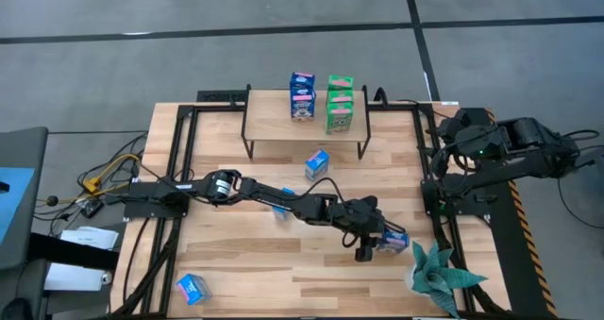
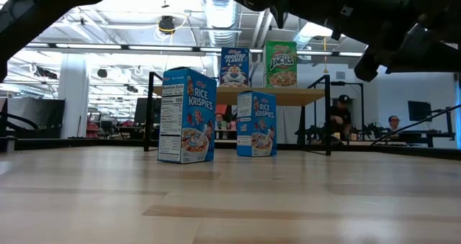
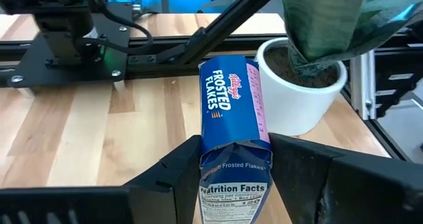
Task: Stack cereal on shelf
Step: Put the blue cereal box aligned with the other blue cereal boxes on the shelf
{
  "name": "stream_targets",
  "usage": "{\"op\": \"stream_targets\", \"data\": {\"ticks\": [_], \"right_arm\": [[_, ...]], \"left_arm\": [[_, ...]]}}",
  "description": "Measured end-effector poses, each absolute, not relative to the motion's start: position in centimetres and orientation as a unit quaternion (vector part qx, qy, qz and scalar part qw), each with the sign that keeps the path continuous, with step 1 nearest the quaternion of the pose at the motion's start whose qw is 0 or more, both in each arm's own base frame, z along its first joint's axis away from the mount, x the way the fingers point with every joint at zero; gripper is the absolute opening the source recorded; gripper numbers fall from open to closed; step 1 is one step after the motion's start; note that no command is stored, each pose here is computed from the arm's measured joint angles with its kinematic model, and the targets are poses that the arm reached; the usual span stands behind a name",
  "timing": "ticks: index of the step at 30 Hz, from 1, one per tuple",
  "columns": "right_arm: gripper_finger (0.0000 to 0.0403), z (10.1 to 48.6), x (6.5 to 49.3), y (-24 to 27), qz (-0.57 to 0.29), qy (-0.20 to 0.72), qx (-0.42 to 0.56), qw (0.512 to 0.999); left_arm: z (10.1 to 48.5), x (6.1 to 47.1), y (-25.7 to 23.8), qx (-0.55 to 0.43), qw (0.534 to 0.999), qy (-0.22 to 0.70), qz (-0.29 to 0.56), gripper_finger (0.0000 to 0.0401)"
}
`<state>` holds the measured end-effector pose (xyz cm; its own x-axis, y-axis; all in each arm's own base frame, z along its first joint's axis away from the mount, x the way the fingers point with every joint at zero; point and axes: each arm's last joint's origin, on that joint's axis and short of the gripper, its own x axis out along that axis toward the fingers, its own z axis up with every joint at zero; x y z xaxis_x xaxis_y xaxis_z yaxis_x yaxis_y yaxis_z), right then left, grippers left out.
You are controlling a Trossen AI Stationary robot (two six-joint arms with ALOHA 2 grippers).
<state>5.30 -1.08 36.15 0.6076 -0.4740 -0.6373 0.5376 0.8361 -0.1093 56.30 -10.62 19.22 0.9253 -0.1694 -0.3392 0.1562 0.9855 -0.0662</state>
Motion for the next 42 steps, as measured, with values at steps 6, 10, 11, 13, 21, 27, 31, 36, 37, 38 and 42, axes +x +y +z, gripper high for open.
{"op": "stream_targets", "data": {"ticks": [6,10,11,13,21,27,31,36,37,38,42], "right_arm": [[0.0286,36.1,5.3,-1.1,-0.282,0.342,0.045,0.895],[0.0286,36.1,5.3,-1.1,-0.282,0.343,0.044,0.895],[0.0286,36.1,5.3,-1.1,-0.283,0.343,0.043,0.895],[0.0286,36.1,5.3,-1.1,-0.283,0.342,0.043,0.895],[0.0286,36.1,5.3,-1.1,-0.286,0.342,0.041,0.894],[0.0286,36.1,5.2,-1.2,-0.293,0.341,0.036,0.893],[0.0286,36.1,5.2,-1.2,-0.290,0.344,0.026,0.893],[0.0286,36.1,5.2,-1.2,-0.291,0.344,0.025,0.893],[0.0286,36.1,5.2,-1.2,-0.291,0.344,0.025,0.893],[0.0286,36.1,5.2,-1.2,-0.291,0.343,0.025,0.893],[0.0286,36.1,5.2,-1.2,-0.292,0.344,0.022,0.892]], "left_arm": [[21.3,55.9,-9.4,-0.017,0.982,0.175,-0.062,0.0151],[24.9,54.7,-8.0,-0.001,0.983,0.180,-0.049,0.0151],[25.8,54.4,-7.6,0.000,0.983,0.180,-0.046,0.0151],[27.8,53.5,-6.8,0.006,0.982,0.186,-0.041,0.0151],[38.4,47.1,-3.6,0.023,0.986,0.167,-0.009,0.0151],[44.7,40.5,-2.3,0.083,0.980,0.172,0.056,0.0151],[46.9,36.4,-1.1,0.093,0.971,0.204,0.085,0.0151],[47.5,33.3,0.9,0.066,0.957,0.261,0.111,0.0151],[47.5,32.9,1.2,0.062,0.955,0.265,0.119,0.0151],[47.7,32.7,1.5,0.060,0.954,0.265,0.129,0.0151],[48.1,31.6,2.1,0.082,0.941,0.273,0.184,0.0151]]}}
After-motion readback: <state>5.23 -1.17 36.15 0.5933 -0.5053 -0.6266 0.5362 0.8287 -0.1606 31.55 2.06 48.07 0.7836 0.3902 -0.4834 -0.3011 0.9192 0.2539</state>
